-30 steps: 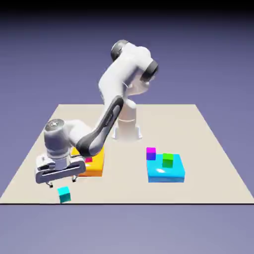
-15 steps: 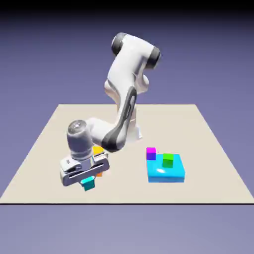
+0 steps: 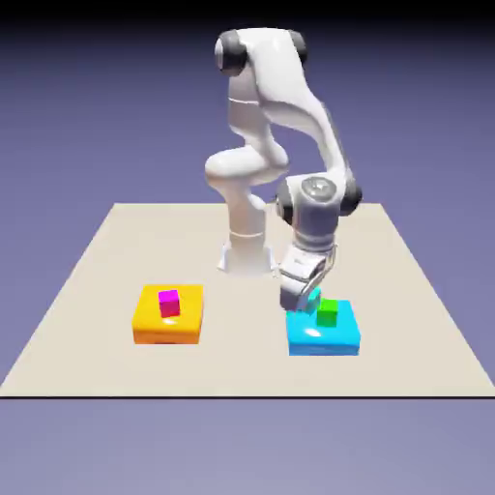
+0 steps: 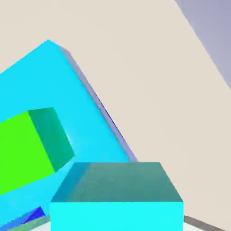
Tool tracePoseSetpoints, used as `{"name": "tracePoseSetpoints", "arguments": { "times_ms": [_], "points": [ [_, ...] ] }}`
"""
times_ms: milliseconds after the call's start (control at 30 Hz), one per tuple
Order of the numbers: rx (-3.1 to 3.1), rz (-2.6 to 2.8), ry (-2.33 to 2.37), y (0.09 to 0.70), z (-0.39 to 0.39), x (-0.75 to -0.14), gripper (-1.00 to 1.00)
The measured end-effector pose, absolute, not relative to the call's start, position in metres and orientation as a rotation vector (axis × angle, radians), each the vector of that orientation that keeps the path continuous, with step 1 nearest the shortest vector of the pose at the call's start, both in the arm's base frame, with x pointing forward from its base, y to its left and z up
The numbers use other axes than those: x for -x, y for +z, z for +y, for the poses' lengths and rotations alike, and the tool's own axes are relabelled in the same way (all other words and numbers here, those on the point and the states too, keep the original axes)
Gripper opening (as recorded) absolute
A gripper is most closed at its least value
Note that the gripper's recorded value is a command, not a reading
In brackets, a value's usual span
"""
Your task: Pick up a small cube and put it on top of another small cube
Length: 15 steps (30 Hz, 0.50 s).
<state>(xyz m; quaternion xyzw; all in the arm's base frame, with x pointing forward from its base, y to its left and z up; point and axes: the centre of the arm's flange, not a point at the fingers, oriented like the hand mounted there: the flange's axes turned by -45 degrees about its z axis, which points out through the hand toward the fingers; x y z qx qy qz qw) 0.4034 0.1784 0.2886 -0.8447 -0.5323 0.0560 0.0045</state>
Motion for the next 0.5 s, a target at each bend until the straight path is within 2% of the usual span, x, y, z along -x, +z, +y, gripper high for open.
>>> {"name": "tracePoseSetpoints", "arguments": {
  "times_ms": [133, 267, 300, 367, 500],
  "points": [
    [2.624, -1.818, 0.129, 0.305, 0.206, -0.369, -1.00],
    [2.626, -1.819, 0.129, 0.248, 0.202, -0.368, -1.00],
    [2.625, -1.819, 0.129, 0.235, 0.201, -0.367, 1.00],
    [2.628, -1.816, 0.128, 0.235, 0.200, -0.368, 1.00],
    [2.626, -1.819, 0.128, 0.292, 0.205, -0.369, 1.00]
  ]
}}
